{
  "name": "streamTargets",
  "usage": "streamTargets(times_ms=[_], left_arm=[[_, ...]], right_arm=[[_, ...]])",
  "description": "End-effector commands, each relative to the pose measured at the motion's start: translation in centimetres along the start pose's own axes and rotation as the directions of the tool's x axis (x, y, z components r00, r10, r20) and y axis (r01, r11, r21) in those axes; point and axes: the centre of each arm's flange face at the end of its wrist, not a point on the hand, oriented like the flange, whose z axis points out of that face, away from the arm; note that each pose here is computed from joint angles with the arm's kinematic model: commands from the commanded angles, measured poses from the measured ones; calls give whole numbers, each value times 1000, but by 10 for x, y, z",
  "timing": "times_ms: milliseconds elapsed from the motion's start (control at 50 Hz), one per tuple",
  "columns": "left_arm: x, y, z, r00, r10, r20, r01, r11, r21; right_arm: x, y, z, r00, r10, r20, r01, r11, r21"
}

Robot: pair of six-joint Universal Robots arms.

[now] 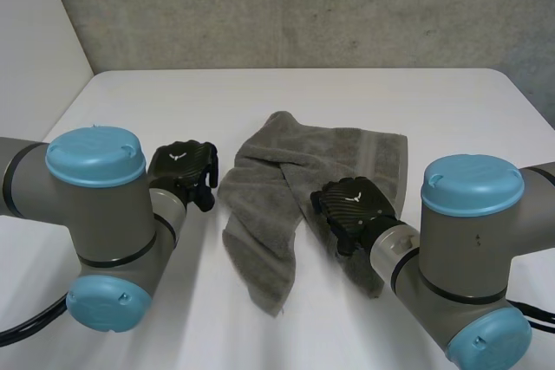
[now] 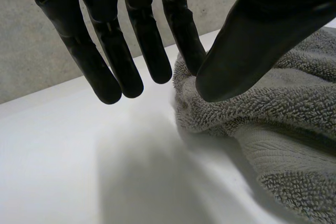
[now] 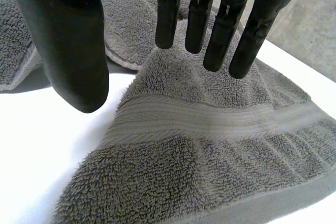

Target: Fold the towel.

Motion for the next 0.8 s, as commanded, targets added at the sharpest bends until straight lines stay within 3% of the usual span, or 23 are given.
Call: streamTargets(times_ms=[20, 260, 380, 520, 700, 800], left_arm=[[9, 10, -20, 995, 80, -54, -76, 994, 75], [8, 8, -20, 996, 78, -50, -74, 994, 78], [9, 9, -26, 995, 81, -59, -77, 995, 59], [28, 10, -64, 988, 58, -144, -61, 998, -11], [36, 13, -78, 983, -2, -183, -5, 999, -35], [37, 16, -76, 983, -1, -182, -7, 999, -45]], right_arm=[[3, -12, -13, 992, -118, 36, 113, 988, 102], [3, -12, -9, 993, -114, 29, 110, 987, 120], [25, -13, -5, 995, -94, -40, 97, 991, 95], [50, -29, -33, 994, -69, -87, 71, 997, 15], [47, 0, -49, 998, -18, -56, 11, 992, -124], [44, 9, -45, 997, -25, -67, 18, 995, -94]])
